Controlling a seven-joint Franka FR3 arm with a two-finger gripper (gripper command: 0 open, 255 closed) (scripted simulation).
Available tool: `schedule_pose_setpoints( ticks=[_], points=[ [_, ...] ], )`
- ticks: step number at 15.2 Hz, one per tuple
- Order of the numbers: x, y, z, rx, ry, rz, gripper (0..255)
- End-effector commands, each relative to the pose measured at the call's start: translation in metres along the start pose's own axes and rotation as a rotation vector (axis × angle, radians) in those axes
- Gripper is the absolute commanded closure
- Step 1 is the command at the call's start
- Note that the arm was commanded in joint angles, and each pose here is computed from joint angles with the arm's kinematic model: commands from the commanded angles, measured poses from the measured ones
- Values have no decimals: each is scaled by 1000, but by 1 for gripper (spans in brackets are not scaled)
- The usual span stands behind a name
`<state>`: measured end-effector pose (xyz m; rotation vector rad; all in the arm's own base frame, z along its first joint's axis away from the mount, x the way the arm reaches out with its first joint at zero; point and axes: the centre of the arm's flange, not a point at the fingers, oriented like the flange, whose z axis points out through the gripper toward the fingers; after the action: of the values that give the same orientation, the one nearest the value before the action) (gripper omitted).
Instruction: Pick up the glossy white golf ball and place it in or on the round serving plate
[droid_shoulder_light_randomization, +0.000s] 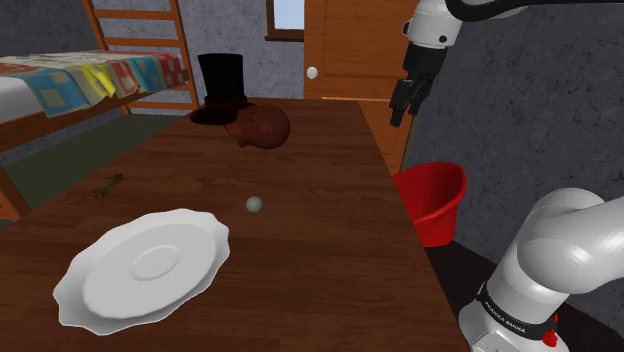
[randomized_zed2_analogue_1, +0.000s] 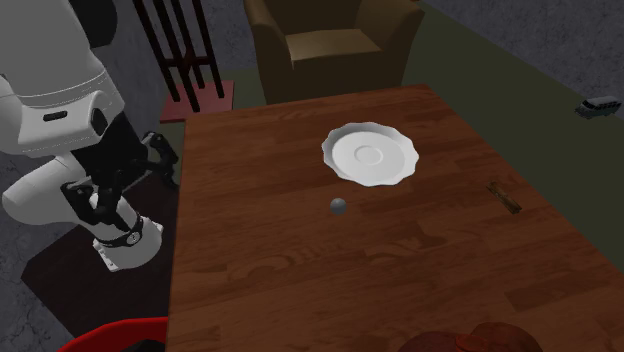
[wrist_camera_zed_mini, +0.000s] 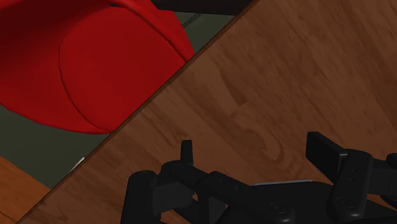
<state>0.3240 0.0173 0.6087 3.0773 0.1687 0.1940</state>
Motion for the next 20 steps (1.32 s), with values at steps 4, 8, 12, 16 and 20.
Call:
schedule_pose_setpoints(
  ticks=[4, 8, 12, 16, 20],
  points=[
    [18, -29, 19, 3, 4, 3, 0],
    [43, -67, 43, 7, 10, 8, 0],
    [68, -106, 67, 11, 16, 12, 0],
    [94, -144, 91, 15, 22, 16, 0],
    [120, -183, 115, 18, 27, 20, 0]
  ],
)
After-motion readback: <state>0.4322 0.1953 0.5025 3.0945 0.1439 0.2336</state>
